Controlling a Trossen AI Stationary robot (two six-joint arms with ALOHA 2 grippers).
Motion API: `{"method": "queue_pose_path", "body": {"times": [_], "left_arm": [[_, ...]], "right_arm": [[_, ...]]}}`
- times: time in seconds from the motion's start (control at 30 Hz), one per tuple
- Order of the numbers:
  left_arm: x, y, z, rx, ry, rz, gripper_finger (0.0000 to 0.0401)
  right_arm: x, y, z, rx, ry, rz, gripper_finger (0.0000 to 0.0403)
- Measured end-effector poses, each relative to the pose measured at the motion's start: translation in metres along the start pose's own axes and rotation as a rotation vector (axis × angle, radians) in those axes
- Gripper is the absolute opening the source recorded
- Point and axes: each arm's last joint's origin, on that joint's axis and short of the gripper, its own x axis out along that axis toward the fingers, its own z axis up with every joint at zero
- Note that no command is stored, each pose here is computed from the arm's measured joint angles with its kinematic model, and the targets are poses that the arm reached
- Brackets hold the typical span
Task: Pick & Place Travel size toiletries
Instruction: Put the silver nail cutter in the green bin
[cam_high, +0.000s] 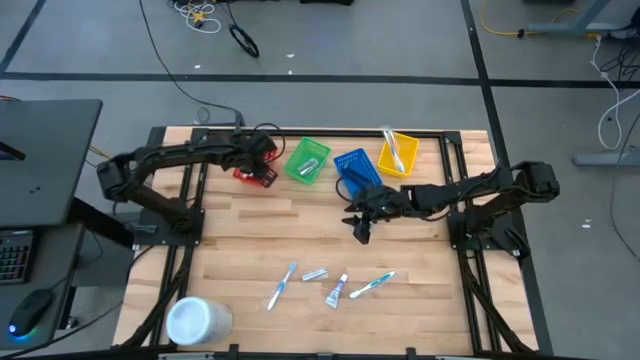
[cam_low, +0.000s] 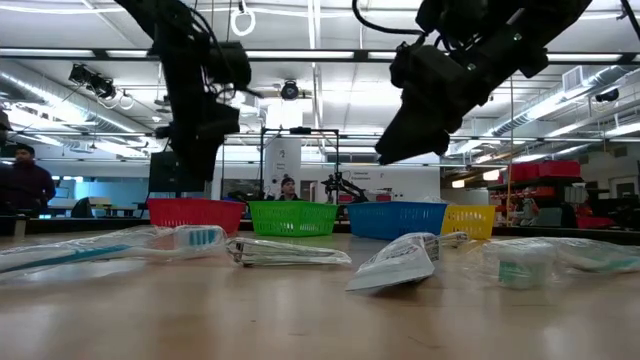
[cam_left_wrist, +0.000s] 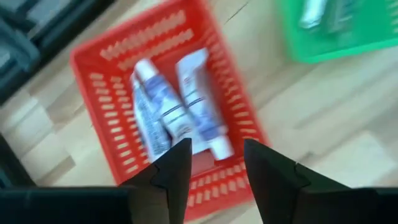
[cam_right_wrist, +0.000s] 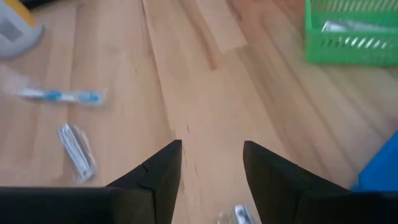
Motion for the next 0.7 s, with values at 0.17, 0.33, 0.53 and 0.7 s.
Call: {"method": "queue_pose_path", "body": {"times": [0.17, 0.33, 0.53, 0.7], "left_arm": [[-0.026, -0.015, -0.007, 0.062, -0.095, -0.051, 0.0149], [-0.039, -0.039, -0.019, 0.175, -0.133, -0.1, 0.0149], [-0.053, -0.073, -0.036, 0.325, -0.188, -0.188, 0.0149], [-0.069, -0.102, -0.049, 0.395, -0.281, -0.33, 0.0148]], "right_arm": [[0.0, -0.001, -0.006, -0.014, 0.055, -0.015, 0.018], [0.0, -0.002, -0.008, -0.042, 0.077, -0.021, 0.018], [-0.001, -0.003, -0.01, -0.046, 0.1, -0.029, 0.018], [0.0, -0.003, -0.009, -0.044, 0.094, -0.03, 0.018]]}}
